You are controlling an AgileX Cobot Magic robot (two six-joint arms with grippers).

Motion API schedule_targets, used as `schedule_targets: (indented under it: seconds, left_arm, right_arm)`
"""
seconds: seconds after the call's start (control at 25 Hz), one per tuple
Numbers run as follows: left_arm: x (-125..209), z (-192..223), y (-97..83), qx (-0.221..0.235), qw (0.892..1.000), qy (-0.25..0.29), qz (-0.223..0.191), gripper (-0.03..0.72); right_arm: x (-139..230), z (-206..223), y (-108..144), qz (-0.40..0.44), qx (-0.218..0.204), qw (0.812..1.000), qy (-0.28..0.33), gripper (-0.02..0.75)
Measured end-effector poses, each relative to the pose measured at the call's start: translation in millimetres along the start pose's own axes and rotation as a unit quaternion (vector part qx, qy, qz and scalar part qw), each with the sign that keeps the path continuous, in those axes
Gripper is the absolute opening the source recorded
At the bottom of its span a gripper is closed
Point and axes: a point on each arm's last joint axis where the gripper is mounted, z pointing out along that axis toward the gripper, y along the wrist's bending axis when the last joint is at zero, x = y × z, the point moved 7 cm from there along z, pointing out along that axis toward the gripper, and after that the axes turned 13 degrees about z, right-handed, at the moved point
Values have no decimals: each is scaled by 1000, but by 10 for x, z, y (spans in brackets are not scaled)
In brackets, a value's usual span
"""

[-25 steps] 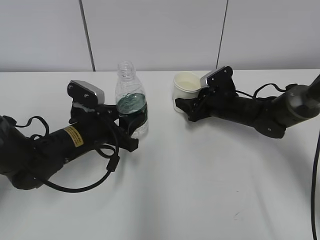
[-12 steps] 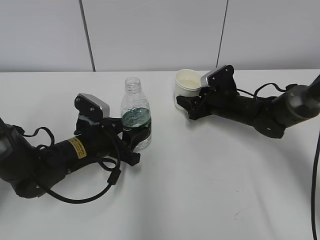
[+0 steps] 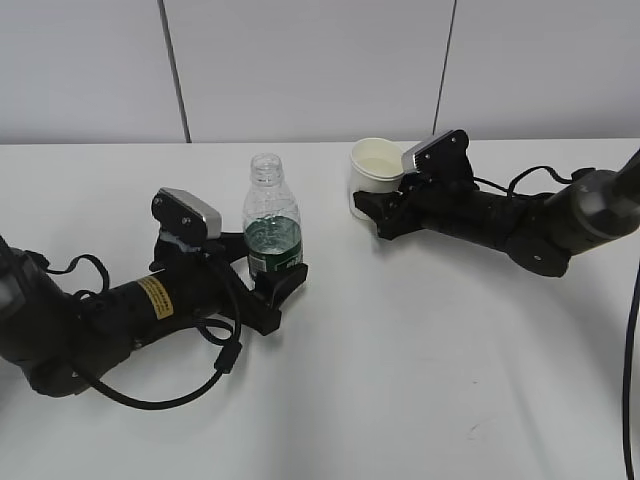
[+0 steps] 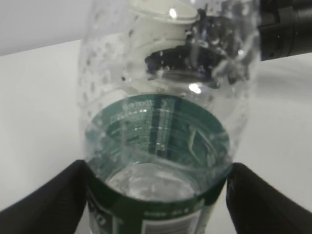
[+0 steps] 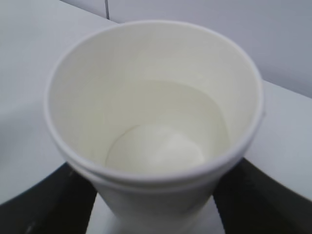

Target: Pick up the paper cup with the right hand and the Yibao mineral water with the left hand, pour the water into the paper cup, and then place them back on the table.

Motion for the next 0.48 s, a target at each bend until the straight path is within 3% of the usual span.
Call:
schedule_targets:
  seconds: [0.2,0.48]
  left_arm:
    - [3,-6,-44,14,1000,1,6,538]
    - [-6,-188,118,-4,1000,8,4,538]
  right_arm:
    - [28,0,-14,-1,4,1000,9,536]
    - [34,-1,2,-2,-1,1000,11,613]
